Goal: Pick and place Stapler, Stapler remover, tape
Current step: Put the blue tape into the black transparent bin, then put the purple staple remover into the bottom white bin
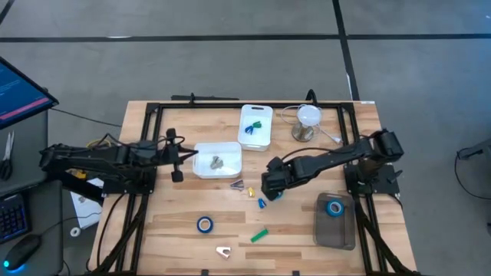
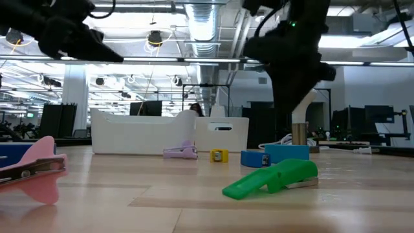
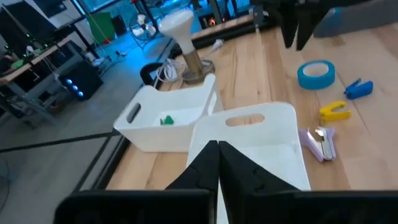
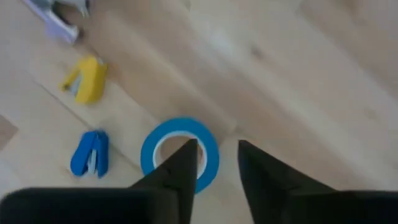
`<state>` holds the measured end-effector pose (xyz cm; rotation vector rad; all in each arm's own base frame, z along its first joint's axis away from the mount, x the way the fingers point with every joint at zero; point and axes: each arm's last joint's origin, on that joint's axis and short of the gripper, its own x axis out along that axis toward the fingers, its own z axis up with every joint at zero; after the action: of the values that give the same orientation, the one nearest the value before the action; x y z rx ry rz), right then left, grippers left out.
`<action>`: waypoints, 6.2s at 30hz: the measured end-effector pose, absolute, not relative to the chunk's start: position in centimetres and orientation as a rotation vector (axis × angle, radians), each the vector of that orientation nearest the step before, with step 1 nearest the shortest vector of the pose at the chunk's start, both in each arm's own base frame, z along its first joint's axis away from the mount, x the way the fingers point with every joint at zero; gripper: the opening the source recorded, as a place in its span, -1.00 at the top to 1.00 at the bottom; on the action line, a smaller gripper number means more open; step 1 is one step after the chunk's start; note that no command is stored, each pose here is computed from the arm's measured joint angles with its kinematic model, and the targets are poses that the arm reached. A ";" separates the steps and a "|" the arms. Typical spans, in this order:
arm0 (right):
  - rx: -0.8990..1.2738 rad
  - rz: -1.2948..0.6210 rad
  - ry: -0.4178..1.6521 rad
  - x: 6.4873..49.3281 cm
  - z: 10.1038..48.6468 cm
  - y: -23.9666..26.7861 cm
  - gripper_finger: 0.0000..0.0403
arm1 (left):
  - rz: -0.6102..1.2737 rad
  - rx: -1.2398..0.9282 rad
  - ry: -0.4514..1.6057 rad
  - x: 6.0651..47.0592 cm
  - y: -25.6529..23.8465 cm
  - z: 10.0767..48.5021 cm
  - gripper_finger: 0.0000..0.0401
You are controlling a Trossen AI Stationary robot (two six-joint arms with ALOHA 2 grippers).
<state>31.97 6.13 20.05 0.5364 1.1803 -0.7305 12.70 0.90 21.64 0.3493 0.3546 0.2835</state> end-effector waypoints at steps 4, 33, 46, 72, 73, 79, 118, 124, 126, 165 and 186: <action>0.582 -0.698 1.280 32.3 18.6 6.5 0.22 | 0.289 0.310 0.362 12.7 0.9 21.1 0.99; 0.558 -0.682 1.316 31.6 15.8 6.4 0.23 | 0.290 0.298 0.366 12.7 0.9 20.9 0.99; 0.563 -0.669 1.308 31.5 15.0 6.2 0.42 | 0.290 0.297 0.365 12.7 0.9 20.9 0.99; 0.376 -0.592 1.319 33.0 18.4 4.7 0.95 | 0.292 0.283 0.363 12.7 0.9 20.9 0.99; 0.356 -0.601 1.324 33.2 19.1 4.7 0.95 | 0.292 0.283 0.363 12.7 0.9 20.9 0.99; 0.253 -0.692 1.392 32.8 24.1 5.3 0.95 | 0.293 0.280 0.363 12.7 0.9 20.9 0.99; 0.768 -1.318 1.474 18.2 22.1 20.6 0.95 | 0.290 0.286 0.383 12.9 0.9 20.7 0.99; 0.791 -1.328 1.448 17.8 18.8 19.9 0.95 | 0.290 0.286 0.382 12.9 0.9 20.7 0.99; 0.784 -1.342 1.445 17.5 18.1 19.7 0.95 | 0.290 0.286 0.383 12.9 0.9 20.7 0.99; 0.553 -0.724 1.413 26.0 24.4 15.9 0.36 | 0.290 0.283 0.382 12.9 0.9 20.7 0.99; 0.247 -0.216 0.962 34.4 25.8 10.7 0.47 | 0.290 0.283 0.382 12.9 0.9 20.7 0.99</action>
<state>34.43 10.70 25.77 0.2465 0.9618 -0.2156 12.88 0.89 20.71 0.2833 0.3822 0.2903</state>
